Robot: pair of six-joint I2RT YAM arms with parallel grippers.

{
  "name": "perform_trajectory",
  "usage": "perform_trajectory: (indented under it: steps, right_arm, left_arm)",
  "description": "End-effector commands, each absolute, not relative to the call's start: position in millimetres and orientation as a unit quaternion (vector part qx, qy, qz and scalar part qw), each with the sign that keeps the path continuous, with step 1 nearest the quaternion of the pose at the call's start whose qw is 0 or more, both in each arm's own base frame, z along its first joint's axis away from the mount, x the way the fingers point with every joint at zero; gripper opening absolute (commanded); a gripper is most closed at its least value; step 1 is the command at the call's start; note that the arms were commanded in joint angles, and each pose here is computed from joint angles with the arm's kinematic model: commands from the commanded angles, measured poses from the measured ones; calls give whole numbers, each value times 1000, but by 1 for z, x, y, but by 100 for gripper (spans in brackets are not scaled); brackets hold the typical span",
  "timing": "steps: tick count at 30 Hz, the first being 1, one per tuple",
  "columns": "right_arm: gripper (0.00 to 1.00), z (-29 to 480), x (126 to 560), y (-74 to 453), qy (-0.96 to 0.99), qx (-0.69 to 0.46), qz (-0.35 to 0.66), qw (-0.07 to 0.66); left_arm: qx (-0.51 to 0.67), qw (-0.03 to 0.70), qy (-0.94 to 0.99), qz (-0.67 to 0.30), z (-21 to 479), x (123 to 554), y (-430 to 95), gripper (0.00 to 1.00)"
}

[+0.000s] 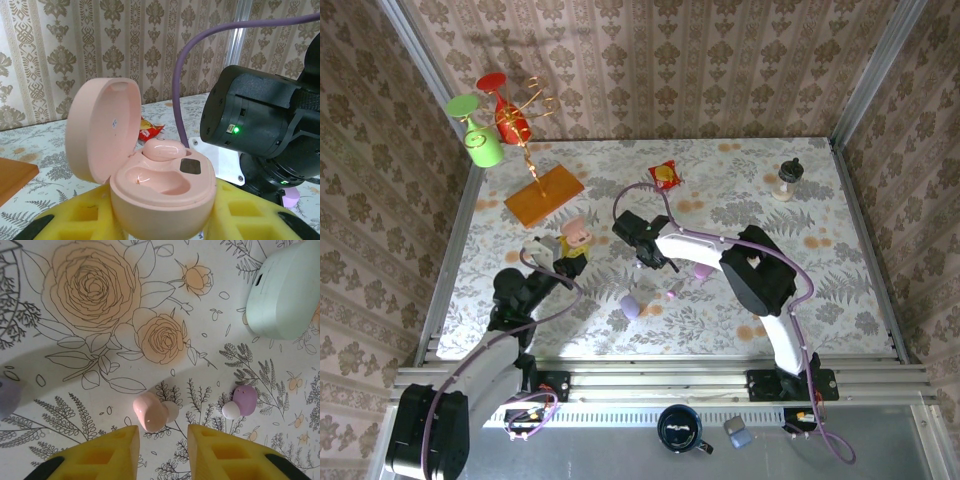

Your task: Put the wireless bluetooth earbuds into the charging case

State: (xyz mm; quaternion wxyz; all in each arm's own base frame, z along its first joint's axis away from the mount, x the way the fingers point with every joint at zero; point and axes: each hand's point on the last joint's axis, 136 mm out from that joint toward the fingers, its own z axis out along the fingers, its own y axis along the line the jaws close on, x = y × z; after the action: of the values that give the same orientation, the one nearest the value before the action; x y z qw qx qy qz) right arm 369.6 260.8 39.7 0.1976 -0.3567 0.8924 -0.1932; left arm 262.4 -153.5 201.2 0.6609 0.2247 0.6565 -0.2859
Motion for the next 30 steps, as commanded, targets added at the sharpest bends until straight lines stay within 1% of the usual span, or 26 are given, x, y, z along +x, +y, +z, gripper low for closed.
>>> perform_trajectory:
  steps: [1,13,18,24,30]
  right_arm:
    - [32,42,374,262,883,-367,-215,197]
    - [33,32,378,276,886,-376,-192,190]
    - [33,27,377,272,885,-381,-205,175]
    - [34,30,376,268,882,-382,-214,175]
    - [33,22,380,266,881,-383,-221,167]
  left_arm:
    - [229,670,646,-286,206,261,-153,23]
    - [232,668,646,-287,205,261,-154,23]
    - [232,667,647,-288,204,260,-154,23]
    - [233,667,648,-286,203,260,-153,23]
    - [234,667,647,-287,203,260,-154,23]
